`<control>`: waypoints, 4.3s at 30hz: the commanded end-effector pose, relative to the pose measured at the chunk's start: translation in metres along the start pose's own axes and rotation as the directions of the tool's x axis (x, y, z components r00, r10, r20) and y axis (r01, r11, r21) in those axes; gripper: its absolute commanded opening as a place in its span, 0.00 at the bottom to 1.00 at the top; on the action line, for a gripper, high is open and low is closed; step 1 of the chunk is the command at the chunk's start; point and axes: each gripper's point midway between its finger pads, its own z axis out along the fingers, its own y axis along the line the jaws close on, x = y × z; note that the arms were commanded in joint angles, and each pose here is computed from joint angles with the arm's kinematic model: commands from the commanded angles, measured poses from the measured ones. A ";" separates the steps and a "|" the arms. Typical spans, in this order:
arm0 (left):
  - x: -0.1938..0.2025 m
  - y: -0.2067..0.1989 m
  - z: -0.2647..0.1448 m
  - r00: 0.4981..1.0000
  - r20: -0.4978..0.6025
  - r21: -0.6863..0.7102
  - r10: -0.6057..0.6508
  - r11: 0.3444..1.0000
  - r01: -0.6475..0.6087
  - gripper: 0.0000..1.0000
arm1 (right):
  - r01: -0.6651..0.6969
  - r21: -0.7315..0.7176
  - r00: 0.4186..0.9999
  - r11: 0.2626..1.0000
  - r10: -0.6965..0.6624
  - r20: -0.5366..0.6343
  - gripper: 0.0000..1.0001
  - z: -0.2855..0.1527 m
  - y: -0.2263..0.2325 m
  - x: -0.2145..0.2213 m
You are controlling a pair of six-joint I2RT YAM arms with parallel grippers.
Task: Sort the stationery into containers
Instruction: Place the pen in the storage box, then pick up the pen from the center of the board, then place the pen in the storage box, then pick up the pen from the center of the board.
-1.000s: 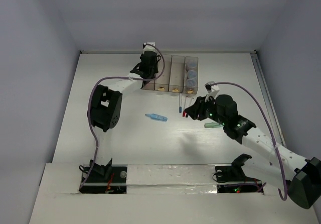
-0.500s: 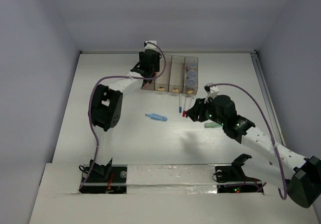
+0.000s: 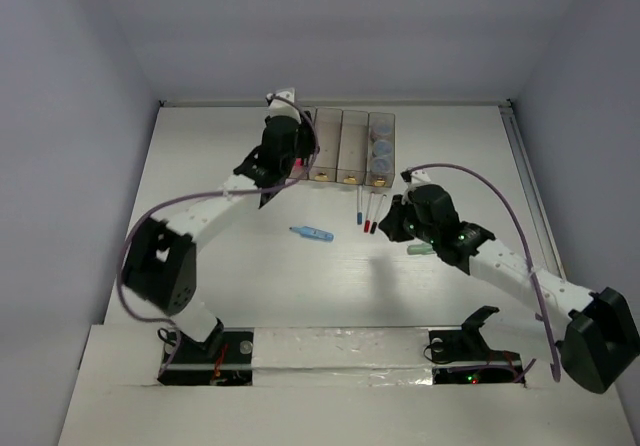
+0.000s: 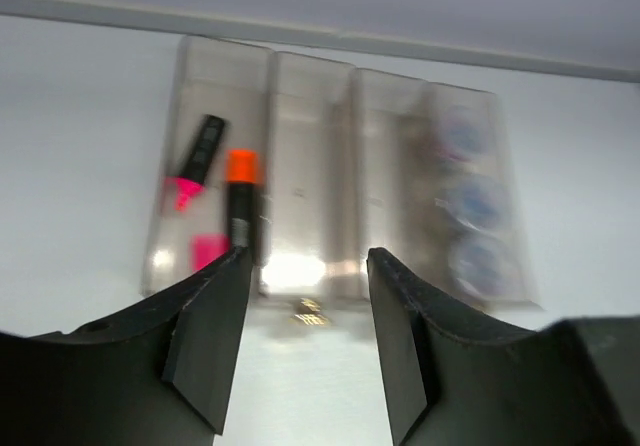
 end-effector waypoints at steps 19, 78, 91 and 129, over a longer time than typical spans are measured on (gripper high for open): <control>0.097 -0.005 -0.204 0.962 -0.052 0.325 -0.266 0.907 0.268 0.40 | -0.019 0.498 0.997 0.867 0.051 -0.050 0.40 0.117 -0.094 -0.014; 0.135 -0.045 -0.186 0.965 -0.174 0.352 -0.196 0.903 0.246 0.26 | -0.023 0.225 0.949 0.974 -0.049 0.311 0.51 0.141 0.028 -0.223; 0.188 -0.112 -0.082 0.967 -0.255 0.154 0.010 0.988 0.031 0.38 | -0.080 0.353 0.959 0.932 -0.024 0.281 0.50 -0.011 -0.054 -0.103; 0.235 -0.092 0.019 0.940 -0.330 -0.052 0.085 0.993 -0.108 0.20 | -0.090 0.169 0.985 0.982 0.062 0.163 0.50 -0.031 -0.050 -0.010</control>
